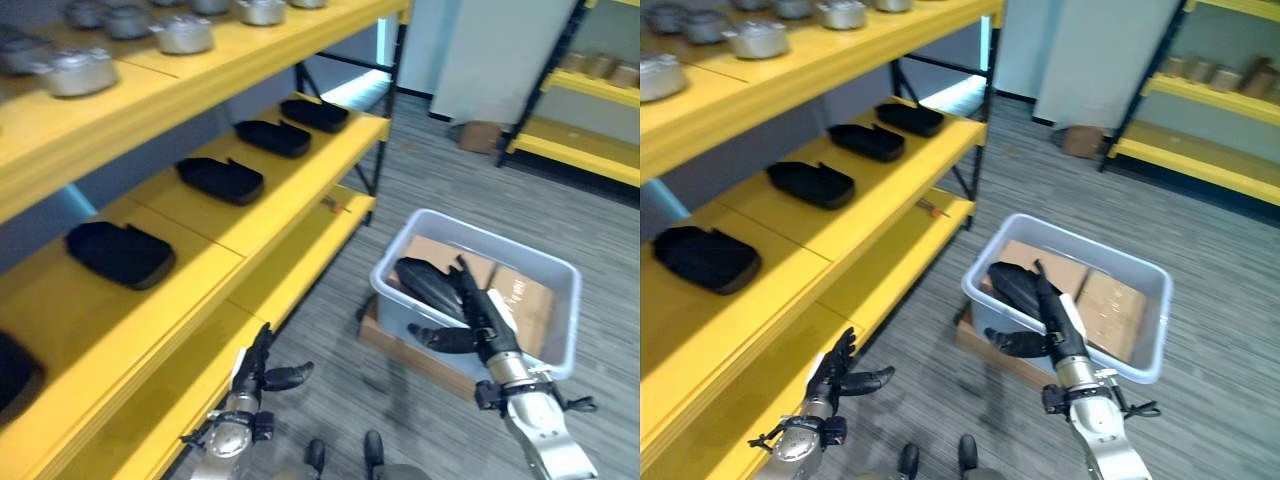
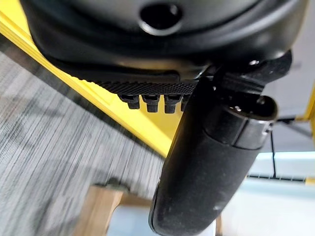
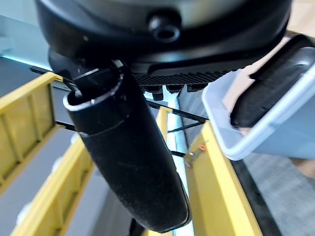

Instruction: Move parts from the plastic box to the shelf.

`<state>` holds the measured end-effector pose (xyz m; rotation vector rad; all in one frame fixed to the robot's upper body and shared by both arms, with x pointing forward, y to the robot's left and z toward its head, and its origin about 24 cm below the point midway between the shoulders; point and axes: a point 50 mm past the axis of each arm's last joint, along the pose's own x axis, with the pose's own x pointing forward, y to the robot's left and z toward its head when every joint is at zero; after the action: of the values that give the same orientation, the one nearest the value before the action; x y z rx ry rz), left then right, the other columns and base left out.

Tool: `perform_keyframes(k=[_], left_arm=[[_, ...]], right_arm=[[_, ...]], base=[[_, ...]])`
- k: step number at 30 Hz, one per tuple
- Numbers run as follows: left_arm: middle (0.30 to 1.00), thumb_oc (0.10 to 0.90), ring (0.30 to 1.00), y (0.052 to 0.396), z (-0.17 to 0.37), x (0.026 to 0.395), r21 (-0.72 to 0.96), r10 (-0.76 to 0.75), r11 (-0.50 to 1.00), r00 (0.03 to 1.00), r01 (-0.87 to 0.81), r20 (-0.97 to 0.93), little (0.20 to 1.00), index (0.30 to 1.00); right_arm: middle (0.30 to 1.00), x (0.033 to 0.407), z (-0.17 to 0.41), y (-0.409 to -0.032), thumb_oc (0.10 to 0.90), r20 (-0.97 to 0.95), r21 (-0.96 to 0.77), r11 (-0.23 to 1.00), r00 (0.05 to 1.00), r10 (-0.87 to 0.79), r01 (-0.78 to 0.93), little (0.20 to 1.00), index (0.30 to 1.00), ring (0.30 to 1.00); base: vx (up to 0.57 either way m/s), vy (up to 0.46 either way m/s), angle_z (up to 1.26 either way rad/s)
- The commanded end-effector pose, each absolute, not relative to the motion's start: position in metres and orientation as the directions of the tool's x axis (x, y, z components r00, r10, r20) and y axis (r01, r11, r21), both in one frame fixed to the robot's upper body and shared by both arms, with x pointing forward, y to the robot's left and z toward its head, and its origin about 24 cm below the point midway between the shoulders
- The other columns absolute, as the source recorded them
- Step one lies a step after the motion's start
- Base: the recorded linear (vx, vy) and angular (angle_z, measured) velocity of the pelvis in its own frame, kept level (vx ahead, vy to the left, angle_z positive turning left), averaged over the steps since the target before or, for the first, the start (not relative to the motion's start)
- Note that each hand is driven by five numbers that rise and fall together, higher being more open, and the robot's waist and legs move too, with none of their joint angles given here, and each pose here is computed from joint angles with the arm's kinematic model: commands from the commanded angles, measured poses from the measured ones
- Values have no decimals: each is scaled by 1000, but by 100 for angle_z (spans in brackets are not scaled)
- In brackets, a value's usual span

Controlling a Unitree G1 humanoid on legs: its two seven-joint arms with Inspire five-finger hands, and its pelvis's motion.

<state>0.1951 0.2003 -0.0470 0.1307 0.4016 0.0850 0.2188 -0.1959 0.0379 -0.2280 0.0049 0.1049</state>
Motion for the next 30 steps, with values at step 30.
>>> perform_keyframes(k=[30], left_arm=[[1000, 900, 1000, 212, 11, 235, 148, 157, 978, 985, -145, -70, 1000, 1000]], right_arm=[[1000, 245, 101, -180, 900, 298, -277, 955, 936, 188, -104, 1000, 1000, 1000]], base=[[184, -66, -27]])
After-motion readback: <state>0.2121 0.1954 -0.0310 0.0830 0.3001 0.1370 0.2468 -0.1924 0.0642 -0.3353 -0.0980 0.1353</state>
